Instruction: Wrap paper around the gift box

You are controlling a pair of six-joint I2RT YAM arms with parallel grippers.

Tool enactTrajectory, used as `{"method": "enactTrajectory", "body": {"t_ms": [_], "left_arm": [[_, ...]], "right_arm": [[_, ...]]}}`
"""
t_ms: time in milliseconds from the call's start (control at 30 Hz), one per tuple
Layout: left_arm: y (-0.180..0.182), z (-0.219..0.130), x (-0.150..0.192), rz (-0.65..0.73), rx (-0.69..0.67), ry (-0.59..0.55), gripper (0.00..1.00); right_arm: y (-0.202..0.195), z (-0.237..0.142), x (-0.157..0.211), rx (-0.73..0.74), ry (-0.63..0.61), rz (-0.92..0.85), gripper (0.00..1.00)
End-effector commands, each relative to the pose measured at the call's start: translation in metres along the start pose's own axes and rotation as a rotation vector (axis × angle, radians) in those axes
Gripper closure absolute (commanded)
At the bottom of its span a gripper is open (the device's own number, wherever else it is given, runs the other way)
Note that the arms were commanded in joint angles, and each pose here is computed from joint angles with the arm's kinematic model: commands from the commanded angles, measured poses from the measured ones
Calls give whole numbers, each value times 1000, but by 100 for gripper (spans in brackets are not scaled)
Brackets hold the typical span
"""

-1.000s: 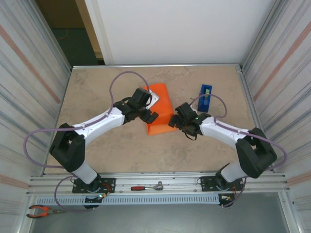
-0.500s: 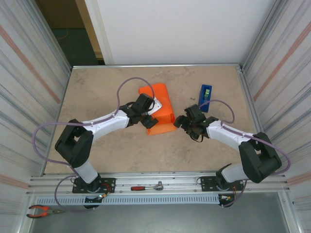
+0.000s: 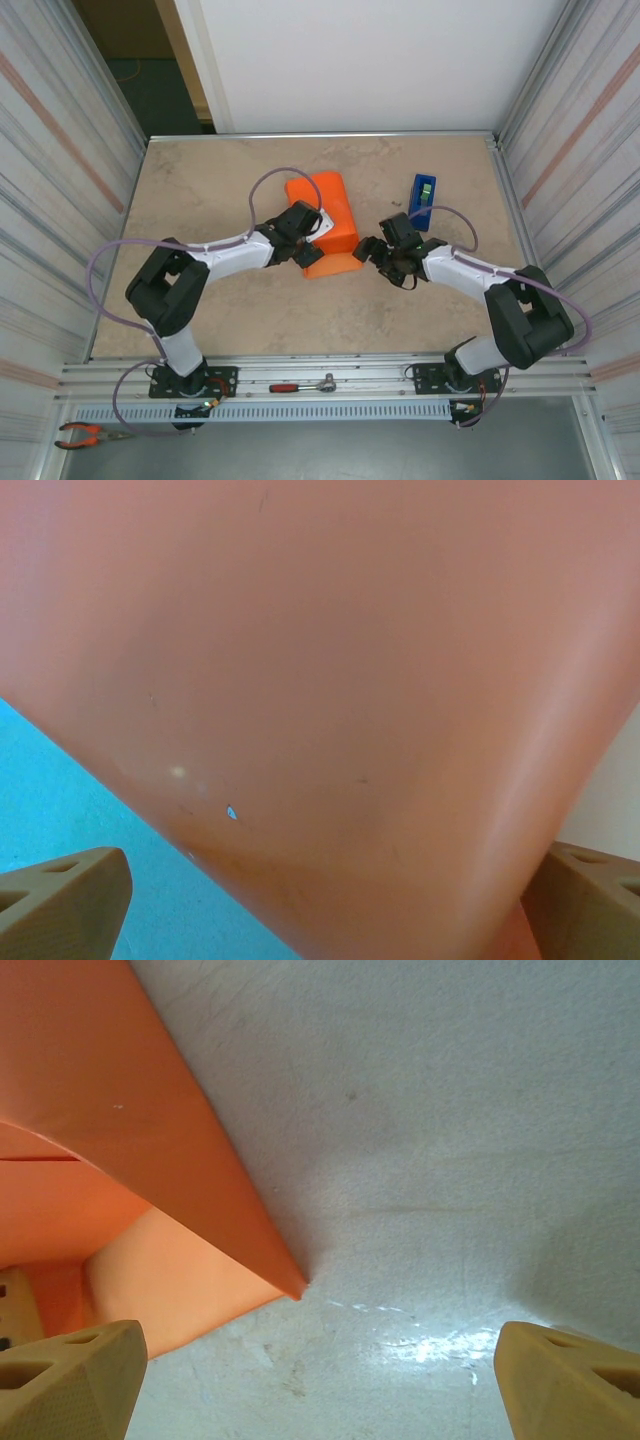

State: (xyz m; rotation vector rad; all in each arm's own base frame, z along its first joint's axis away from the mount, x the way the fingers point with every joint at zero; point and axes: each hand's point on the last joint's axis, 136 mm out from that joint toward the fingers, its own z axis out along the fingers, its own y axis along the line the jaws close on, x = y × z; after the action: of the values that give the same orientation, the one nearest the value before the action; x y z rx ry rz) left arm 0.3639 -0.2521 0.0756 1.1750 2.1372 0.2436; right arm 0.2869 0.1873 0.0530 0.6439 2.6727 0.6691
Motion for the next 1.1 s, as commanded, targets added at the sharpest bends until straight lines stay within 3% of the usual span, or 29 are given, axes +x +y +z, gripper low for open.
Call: {"method": "enactTrajectory", "body": {"t_ms": [0,533,1067], "left_arm": [[5,4,-2,27,-65,-5,1],[0,10,1,49,-90,14,3],[-2,13,2,47,-79,19,3]], "right_arm": [[16,2,-4,-34,7,-8,12],[29,28,-2,-3,44,-67,26],[20,41,2,108,43,-136,49]]}}
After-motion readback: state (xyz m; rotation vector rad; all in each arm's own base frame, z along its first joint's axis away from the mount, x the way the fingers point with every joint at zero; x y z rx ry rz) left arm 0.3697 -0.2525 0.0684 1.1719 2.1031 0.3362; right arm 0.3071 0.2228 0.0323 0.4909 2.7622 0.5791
